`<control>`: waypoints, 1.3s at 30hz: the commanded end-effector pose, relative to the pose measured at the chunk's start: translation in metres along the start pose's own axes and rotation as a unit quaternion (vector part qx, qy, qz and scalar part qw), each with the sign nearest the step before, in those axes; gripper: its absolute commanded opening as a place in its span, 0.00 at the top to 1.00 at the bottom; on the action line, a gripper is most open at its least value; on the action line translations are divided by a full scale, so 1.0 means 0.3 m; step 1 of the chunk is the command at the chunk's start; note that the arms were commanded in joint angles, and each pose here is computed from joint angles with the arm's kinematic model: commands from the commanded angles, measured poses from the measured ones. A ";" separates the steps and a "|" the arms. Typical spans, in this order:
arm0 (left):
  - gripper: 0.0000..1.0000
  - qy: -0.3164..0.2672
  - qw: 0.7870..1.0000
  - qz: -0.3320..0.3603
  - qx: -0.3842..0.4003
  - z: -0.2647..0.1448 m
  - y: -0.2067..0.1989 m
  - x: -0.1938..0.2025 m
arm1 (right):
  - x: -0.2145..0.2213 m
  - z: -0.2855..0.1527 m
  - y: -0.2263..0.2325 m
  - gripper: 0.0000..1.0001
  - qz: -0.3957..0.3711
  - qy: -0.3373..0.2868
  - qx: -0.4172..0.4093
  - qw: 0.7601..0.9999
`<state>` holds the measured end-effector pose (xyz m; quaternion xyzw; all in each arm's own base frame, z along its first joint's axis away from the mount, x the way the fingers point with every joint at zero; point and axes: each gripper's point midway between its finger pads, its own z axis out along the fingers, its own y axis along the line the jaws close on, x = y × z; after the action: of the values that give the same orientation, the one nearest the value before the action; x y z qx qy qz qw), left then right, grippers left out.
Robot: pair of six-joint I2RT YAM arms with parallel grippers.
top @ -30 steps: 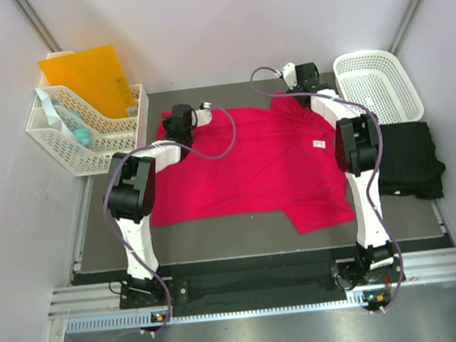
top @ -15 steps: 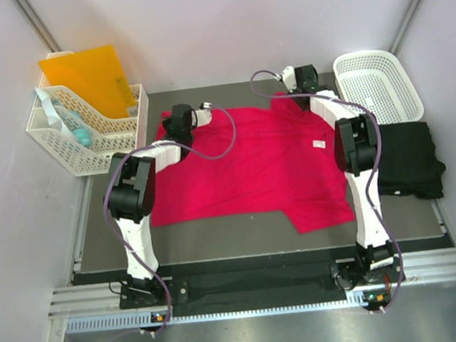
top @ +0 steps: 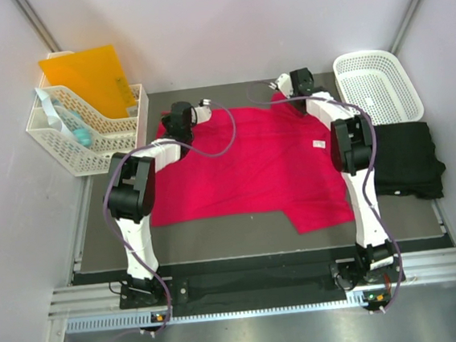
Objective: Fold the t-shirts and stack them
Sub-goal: Flatten the tshirt out
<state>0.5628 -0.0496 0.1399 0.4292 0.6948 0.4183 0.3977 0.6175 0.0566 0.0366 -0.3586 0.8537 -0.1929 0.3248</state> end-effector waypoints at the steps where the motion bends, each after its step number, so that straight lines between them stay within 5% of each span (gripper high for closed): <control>1: 1.00 -0.006 0.999 -0.020 -0.039 -0.008 0.099 -0.029 | 0.010 0.015 0.035 1.00 -0.035 0.013 -0.018 0.999; 18: 1.00 -0.001 0.999 -0.017 -0.038 -0.024 0.106 -0.037 | 0.023 0.132 -0.023 1.00 -0.107 0.021 0.021 0.994; 39: 1.00 -0.017 1.000 0.001 -0.012 -0.094 0.044 -0.037 | 0.035 0.266 -0.266 1.00 -0.185 0.004 0.190 0.964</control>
<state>0.5473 -0.0599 0.1250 0.4535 0.6942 0.4140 0.3756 0.6980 0.0107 0.0388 -0.4447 0.7308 -0.3848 0.3467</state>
